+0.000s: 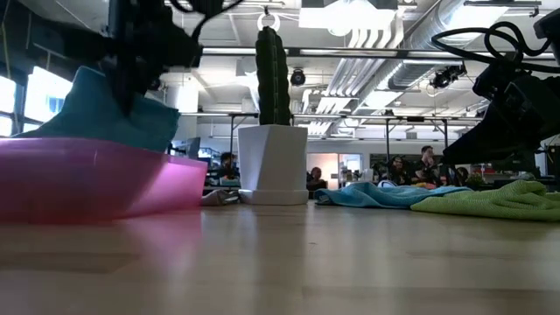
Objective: Fold microfiber towels
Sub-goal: Put the bottom blue towel in the pink bin
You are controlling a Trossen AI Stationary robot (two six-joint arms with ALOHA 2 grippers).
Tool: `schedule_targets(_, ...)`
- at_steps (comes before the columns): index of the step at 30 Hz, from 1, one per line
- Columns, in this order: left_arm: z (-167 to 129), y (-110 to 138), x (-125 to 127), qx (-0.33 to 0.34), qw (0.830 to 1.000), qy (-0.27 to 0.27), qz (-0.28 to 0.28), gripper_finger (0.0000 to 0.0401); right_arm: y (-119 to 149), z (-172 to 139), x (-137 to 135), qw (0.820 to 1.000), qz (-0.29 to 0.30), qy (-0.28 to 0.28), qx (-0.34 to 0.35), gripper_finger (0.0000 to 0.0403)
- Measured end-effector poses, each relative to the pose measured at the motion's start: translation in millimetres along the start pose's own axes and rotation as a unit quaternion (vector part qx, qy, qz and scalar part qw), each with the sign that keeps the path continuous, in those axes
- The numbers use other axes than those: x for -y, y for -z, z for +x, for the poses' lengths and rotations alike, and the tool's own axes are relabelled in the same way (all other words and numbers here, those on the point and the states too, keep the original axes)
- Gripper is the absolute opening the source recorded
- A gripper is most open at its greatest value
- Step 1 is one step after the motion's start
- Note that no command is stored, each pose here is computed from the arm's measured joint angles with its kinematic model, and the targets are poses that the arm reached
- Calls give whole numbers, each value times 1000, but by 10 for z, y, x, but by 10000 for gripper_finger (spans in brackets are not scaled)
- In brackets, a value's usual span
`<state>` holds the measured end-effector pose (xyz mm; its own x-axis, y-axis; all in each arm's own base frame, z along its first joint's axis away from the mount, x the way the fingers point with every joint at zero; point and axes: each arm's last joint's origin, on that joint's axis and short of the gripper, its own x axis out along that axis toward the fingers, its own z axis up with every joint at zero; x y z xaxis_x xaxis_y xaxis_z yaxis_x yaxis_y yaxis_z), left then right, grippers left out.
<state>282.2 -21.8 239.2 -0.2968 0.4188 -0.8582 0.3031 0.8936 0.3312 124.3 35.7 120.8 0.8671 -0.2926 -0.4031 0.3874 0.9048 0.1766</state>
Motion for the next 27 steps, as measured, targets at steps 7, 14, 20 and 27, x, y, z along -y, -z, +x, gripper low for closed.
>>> schedule_targets(7,349,-31,16,-18,999,-4,30,12,0,0,0,1000,0,0,0,181)
schedule_targets(14,429,-104,-10,10,999,-31,33,12,0,0,0,1000,0,0,0,181)
schedule_targets(20,466,-109,-72,19,999,10,-27,18,0,0,0,1000,0,0,0,181)
schedule_targets(27,463,-85,-110,16,997,4,-80,82,0,0,0,1000,0,0,0,181)
